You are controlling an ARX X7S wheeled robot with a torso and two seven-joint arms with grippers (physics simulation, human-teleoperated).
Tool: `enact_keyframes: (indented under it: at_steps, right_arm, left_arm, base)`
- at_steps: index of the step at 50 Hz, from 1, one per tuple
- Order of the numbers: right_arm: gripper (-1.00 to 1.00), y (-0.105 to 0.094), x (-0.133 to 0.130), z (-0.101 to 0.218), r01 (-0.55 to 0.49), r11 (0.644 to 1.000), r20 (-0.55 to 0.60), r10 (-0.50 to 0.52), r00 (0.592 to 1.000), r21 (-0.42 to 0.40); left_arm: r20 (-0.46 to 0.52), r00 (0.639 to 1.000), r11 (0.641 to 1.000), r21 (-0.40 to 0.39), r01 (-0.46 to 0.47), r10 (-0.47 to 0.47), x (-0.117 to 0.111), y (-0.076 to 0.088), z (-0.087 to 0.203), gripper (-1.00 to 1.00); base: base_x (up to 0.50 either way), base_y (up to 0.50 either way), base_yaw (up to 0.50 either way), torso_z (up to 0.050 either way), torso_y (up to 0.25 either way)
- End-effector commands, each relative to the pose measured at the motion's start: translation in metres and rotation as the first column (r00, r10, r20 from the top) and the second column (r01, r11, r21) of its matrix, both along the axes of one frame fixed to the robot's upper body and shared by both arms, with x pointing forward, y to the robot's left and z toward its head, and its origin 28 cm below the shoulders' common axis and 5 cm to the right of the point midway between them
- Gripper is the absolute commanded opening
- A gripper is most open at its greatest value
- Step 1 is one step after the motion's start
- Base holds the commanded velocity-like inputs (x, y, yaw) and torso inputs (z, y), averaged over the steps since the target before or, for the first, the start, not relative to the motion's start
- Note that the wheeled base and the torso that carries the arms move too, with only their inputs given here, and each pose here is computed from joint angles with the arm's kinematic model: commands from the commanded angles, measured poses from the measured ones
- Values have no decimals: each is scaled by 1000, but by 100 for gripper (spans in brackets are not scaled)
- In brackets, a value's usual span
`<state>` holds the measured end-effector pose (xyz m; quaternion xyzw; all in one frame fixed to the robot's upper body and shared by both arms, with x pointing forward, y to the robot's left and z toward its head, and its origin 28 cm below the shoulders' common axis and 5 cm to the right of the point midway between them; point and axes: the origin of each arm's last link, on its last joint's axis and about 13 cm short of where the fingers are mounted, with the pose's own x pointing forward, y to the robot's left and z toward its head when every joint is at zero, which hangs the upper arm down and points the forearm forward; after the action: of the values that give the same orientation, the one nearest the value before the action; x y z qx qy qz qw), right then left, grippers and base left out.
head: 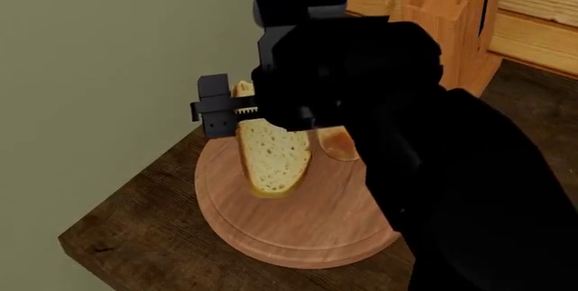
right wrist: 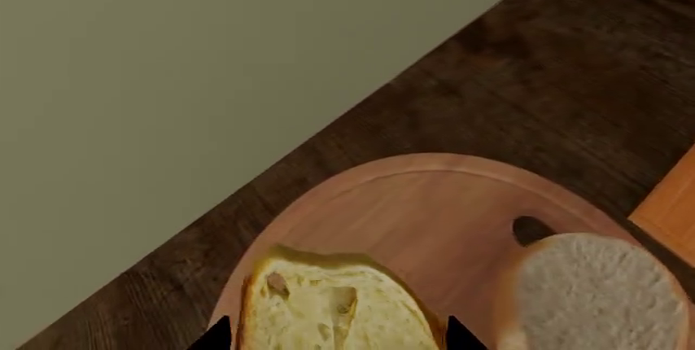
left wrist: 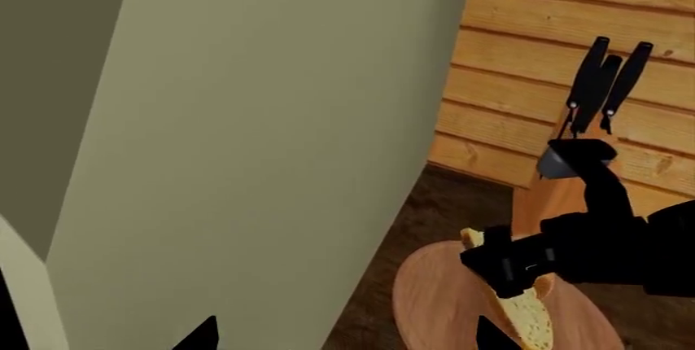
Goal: Place all breads on the cutting board.
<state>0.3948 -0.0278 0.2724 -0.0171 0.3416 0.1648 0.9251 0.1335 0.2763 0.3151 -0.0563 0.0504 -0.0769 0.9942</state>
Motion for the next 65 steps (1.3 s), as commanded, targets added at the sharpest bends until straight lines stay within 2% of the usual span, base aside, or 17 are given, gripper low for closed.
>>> enact_keyframes:
  at_steps: [1, 14, 21, 22, 28, 29, 35, 39, 48, 49, 52, 58, 61, 65]
  right_arm:
    - [100, 1, 0, -3, -26, 1000, 5, 26, 1000, 9]
    - [100, -1, 1, 15, -9, 1000, 55, 10, 998, -10]
    - [100, -11, 1, 43, -34, 999, 92, 35, 995, -9]
    - [100, -15, 3, 49, -19, 999, 125, 22, 992, -29]
    - [100, -20, -4, 81, -58, 995, 161, 69, 984, -77]
    - [100, -23, -7, 86, -45, 994, 154, 60, 986, -97]
    - [100, -41, -27, 95, -12, 996, 137, 24, 990, -88]
    - [100, -58, -47, 98, 19, 998, 138, -10, 990, -65]
    - [100, -81, -84, 100, 62, 997, 171, -54, 984, -42]
    - [100, -84, -89, 99, 80, 994, 182, -66, 981, -68]
    - [100, -89, -98, 99, 95, 993, 190, -80, 979, -74]
    - [100, -107, -118, 105, 158, 986, 214, -143, 966, -57]
    - [100, -116, -125, 104, 197, 980, 209, -191, 959, -12]
    - [100, -126, -131, 102, 226, 974, 199, -222, 955, 4]
  left_arm:
    - [-10, 1000, 1000, -3, 7, -7, 1, 0, -2, 100]
    - [3, 1000, 1000, -5, 18, -18, -4, -2, 0, 100]
    - [1, 1000, 1000, -9, 22, -22, -3, -2, -2, 100]
    - [-2, 1000, 1000, -9, 25, -25, -3, -3, -3, 100]
    - [-5, 999, 999, -4, 33, -33, -2, -5, -3, 100]
    - [-4, 999, 999, -2, 35, -35, -1, -6, -2, 100]
    - [-1, 999, 999, -1, 50, -50, 1, -9, -1, 100]
    - [-4, 999, 999, -3, 47, -47, 3, -7, -4, 100]
    - [-4, 998, 998, 2, 56, -56, 6, -10, -4, 100]
    - [-5, 998, 998, 4, 56, -56, 6, -11, -4, 100]
    - [-5, 998, 998, 4, 57, -57, 6, -11, -3, 100]
    - [-6, 998, 998, 8, 65, -65, 11, -14, -3, 100]
    - [-8, 998, 998, 8, 69, -69, 12, -14, -4, 100]
    - [-11, 997, 997, 6, 75, -75, 15, -16, -5, 100]
  base:
    - [0, 0, 0, 0, 0]
    - [0, 0, 0, 1, 0]
    - [0, 0, 0, 0, 0]
    - [0, 0, 0, 0, 0]
    - [0, 0, 0, 0, 0]
    - [0, 0, 0, 0, 0]
    - [0, 0, 0, 0, 0]
    - [0, 0, 0, 0, 0]
    - [0, 0, 0, 0, 0]
    - [0, 0, 0, 0, 0]
    - [0, 0, 0, 0, 0]
    - [0, 0, 0, 0, 0]
    - [0, 0, 0, 0, 0]
    - [0, 0, 0, 0, 0]
